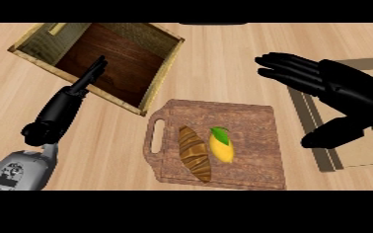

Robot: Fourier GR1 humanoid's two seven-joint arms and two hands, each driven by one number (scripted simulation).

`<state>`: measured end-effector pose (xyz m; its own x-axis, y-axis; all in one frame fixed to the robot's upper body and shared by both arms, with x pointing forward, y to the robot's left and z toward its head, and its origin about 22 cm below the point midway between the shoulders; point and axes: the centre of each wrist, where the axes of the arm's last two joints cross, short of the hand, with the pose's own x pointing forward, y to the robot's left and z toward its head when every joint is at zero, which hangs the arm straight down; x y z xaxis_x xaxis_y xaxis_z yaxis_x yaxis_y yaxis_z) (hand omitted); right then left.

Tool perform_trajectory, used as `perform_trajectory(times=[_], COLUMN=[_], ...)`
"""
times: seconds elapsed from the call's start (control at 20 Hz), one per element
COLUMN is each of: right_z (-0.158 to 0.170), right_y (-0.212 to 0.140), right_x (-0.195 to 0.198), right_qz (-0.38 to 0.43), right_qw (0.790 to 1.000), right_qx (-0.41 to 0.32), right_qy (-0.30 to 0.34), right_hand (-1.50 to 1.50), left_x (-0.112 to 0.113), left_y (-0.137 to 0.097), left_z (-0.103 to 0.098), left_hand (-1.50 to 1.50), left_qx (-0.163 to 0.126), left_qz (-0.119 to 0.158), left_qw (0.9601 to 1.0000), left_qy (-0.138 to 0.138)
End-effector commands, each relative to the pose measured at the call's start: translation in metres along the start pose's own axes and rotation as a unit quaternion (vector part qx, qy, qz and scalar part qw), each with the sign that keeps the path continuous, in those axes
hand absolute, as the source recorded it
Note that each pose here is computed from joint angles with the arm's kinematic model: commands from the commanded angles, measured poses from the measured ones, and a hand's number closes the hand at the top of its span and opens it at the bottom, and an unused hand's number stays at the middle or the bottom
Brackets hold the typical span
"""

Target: Pick the lemon from the cutting board and place it in the cardboard box

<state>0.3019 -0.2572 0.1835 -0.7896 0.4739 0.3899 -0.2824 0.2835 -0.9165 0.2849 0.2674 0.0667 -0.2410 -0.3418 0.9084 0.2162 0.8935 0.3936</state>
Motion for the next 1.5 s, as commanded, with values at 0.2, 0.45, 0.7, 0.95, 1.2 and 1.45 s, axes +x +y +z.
perform_trajectory(times=[0.2, 0.45, 0.7, 0.95, 1.2, 1.45], right_z=[-0.022, -0.04, -0.042, -0.038, -0.054, -0.068], right_y=[0.022, 0.041, 0.073, 0.079, 0.116, 0.108], right_x=[0.075, 0.112, 0.123, 0.137, 0.136, 0.134], right_qz=[0.102, 0.156, 0.157, 0.145, 0.173, 0.183], right_qw=[0.984, 0.973, 0.96, 0.959, 0.952, 0.952], right_qx=[0.146, 0.156, 0.202, 0.209, 0.209, 0.192], right_qy=[0.022, 0.066, 0.11, 0.124, 0.142, 0.151], right_hand=[-1.5, -1.5, -1.5, -1.5, -1.5, -1.5], left_x=[0.0, -0.006, -0.006, -0.004, 0.001, 0.003], left_y=[0.0, -0.003, -0.005, 0.007, -0.008, 0.012], left_z=[-0.005, -0.002, -0.001, -0.001, 0.001, 0.005], left_hand=[0.0, 0.0, 0.0, 0.0, 0.0, 0.0], left_qx=[0.008, -0.007, 0.007, 0.001, -0.005, -0.007], left_qz=[-0.006, 0.0, -0.004, -0.003, -0.014, 0.0], left_qw=[0.9999, 1.0, 1.0, 1.0, 0.9999, 1.0], left_qy=[0.007, 0.001, -0.006, -0.004, 0.002, -0.005])
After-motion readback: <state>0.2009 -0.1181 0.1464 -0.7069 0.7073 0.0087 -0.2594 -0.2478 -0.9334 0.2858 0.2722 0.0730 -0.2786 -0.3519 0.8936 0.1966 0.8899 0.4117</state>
